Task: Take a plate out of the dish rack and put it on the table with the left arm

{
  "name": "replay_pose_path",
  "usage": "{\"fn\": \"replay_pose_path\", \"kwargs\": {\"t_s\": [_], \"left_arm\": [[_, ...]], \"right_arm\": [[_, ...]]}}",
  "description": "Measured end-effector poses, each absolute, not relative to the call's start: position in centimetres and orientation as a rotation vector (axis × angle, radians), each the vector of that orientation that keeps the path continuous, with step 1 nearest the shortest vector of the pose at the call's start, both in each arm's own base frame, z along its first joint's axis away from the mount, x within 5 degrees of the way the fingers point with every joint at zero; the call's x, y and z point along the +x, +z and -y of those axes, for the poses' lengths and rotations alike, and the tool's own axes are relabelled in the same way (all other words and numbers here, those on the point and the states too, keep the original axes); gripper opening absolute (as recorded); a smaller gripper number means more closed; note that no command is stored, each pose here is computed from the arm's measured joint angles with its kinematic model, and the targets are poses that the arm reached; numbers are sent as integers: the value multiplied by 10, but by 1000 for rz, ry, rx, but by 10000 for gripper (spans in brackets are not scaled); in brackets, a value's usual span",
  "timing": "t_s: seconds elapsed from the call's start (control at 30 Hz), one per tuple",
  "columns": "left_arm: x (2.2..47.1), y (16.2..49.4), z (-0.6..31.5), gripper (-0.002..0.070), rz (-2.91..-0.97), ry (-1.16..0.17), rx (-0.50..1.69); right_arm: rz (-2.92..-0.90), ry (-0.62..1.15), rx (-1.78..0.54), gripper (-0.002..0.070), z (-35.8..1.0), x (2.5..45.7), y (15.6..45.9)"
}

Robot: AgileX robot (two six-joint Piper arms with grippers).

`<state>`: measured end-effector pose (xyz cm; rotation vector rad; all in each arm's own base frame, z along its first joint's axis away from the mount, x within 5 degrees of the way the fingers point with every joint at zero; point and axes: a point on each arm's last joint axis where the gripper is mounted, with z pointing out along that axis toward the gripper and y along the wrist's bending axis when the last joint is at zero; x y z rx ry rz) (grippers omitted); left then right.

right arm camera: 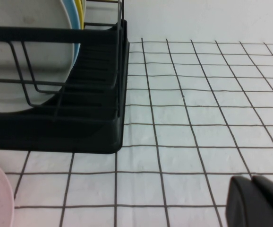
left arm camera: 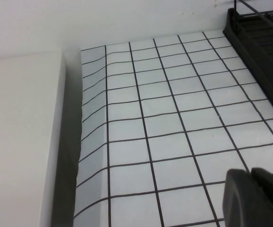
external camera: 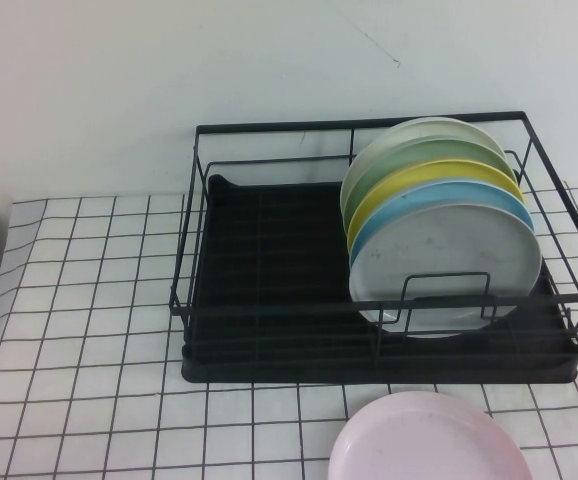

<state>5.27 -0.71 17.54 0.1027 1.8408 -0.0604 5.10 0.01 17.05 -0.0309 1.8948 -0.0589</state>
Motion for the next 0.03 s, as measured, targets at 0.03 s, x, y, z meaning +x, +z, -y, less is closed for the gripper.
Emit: {"fn": "replay_pose_path", "kwargs": {"t_s": [0.03], "left_arm": [[53, 175, 7, -2, -1841, -60, 103]], "right_arm": [[-1895, -59, -31, -1, 0, 51, 171]]}}
